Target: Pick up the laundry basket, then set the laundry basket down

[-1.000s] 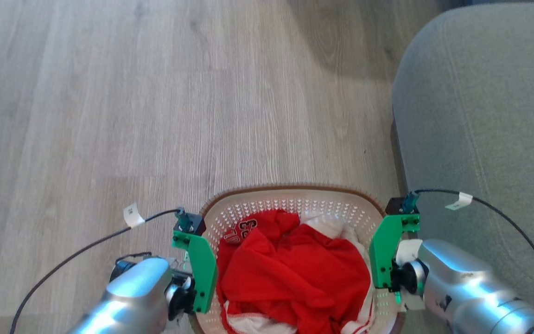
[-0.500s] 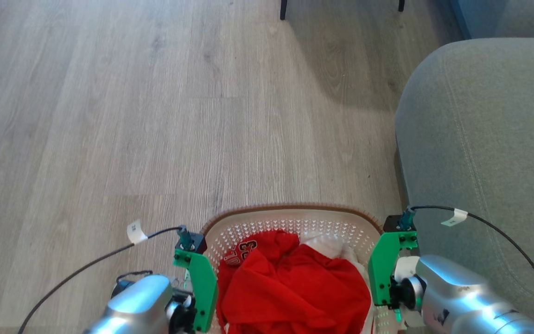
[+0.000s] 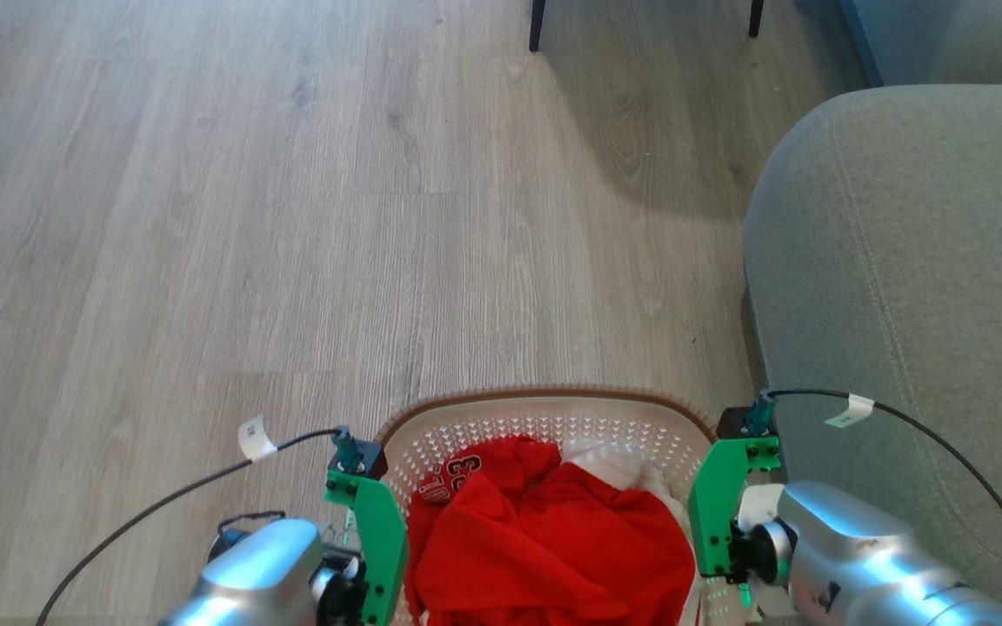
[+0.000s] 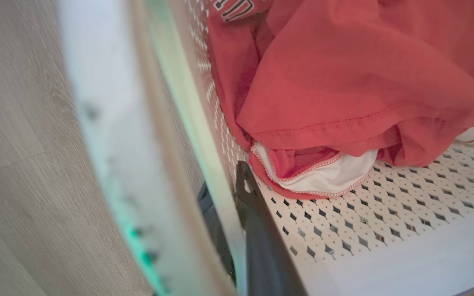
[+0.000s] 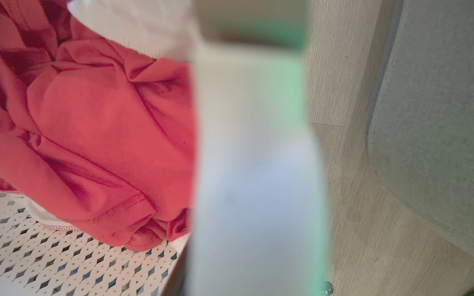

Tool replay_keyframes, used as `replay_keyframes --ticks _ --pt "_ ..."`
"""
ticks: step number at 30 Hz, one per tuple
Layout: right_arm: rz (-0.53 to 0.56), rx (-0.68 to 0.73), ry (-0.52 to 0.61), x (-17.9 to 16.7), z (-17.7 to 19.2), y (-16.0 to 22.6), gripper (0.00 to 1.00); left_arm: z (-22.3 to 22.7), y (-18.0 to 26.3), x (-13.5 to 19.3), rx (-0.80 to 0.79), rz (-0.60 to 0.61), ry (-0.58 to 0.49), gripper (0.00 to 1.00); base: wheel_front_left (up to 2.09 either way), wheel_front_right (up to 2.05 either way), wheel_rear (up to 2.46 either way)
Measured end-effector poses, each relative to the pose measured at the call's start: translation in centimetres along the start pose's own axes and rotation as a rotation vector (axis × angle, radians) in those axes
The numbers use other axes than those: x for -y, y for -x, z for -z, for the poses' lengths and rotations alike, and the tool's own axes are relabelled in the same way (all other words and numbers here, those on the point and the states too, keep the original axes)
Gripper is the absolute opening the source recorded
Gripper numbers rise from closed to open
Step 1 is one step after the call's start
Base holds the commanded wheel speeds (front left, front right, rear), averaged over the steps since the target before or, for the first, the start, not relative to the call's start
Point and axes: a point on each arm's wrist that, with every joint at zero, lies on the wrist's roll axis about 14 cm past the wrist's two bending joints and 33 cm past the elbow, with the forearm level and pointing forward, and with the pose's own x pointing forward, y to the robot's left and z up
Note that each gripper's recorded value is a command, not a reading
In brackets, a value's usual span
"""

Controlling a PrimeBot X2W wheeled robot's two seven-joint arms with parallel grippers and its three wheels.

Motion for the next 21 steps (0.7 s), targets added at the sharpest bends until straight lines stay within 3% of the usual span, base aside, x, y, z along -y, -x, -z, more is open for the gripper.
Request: replay_keyframes --ticks 21 --pt "-0.001 -0.004 -0.005 -0.04 0.21 -0.04 0.00 0.01 0.01 0.01 0.000 -0.001 0.000 0.00 0.00 0.00 0.00"
